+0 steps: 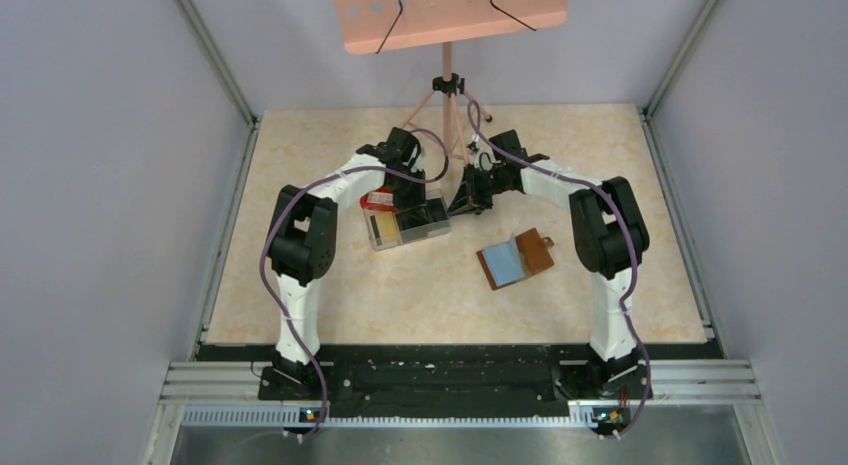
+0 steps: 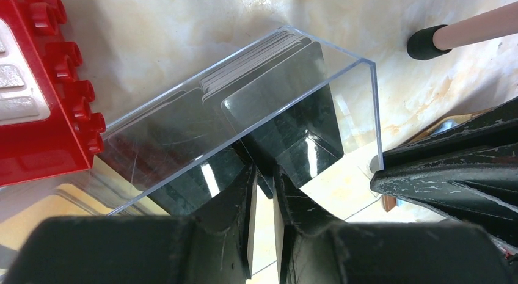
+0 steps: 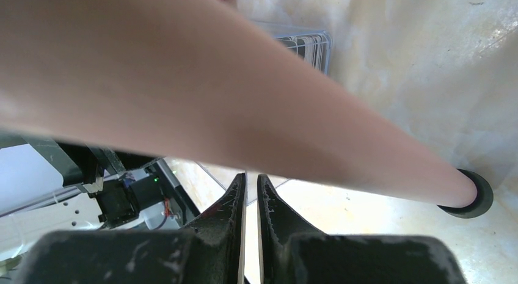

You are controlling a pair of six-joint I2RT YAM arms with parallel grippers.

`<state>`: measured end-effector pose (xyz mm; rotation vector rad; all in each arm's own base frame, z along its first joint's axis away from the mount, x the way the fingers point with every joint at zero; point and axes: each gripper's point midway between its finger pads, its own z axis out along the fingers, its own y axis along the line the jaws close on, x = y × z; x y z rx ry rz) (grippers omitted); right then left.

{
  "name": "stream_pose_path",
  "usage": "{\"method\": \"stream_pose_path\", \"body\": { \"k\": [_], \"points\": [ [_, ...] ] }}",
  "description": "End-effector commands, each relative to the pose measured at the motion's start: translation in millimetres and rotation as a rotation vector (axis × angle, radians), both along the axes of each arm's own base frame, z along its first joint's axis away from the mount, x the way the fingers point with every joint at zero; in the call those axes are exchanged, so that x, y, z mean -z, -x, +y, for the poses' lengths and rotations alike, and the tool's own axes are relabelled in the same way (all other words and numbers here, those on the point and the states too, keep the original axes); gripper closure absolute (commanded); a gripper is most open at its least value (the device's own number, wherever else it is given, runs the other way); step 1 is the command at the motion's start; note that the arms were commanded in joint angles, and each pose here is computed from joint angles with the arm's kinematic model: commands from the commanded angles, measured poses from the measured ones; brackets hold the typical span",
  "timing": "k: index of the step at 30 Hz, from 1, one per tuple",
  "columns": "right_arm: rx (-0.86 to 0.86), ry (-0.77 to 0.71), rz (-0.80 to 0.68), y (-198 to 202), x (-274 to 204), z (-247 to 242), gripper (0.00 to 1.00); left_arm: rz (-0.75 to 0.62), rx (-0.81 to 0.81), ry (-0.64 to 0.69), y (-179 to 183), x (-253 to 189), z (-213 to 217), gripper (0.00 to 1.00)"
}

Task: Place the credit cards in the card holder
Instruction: Pick up the credit card from the storage box.

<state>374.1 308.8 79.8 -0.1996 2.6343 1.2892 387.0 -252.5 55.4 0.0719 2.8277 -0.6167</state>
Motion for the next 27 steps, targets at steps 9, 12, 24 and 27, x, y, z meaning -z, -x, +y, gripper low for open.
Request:
{"method": "stream_pose_path", "body": {
  "k": [9,12,24,27],
  "points": [
    [-0.118,-0.161,-0.077,17,-54,39,0.86,-0.114,-0.011,0.229,-16,-54,-35,0.73],
    [-0.125,-0.181,-0.063,18,-55,41,0.86,-0.105,-0.018,0.249,-16,-53,-38,0.71],
    [-0.130,-0.182,-0.060,20,-54,41,0.85,-0.163,-0.024,0.304,-16,-66,-40,0.71],
    [-0.130,-0.181,-0.055,20,-52,40,0.85,-0.186,-0.025,0.312,-19,-67,-40,0.71]
  ]
}}
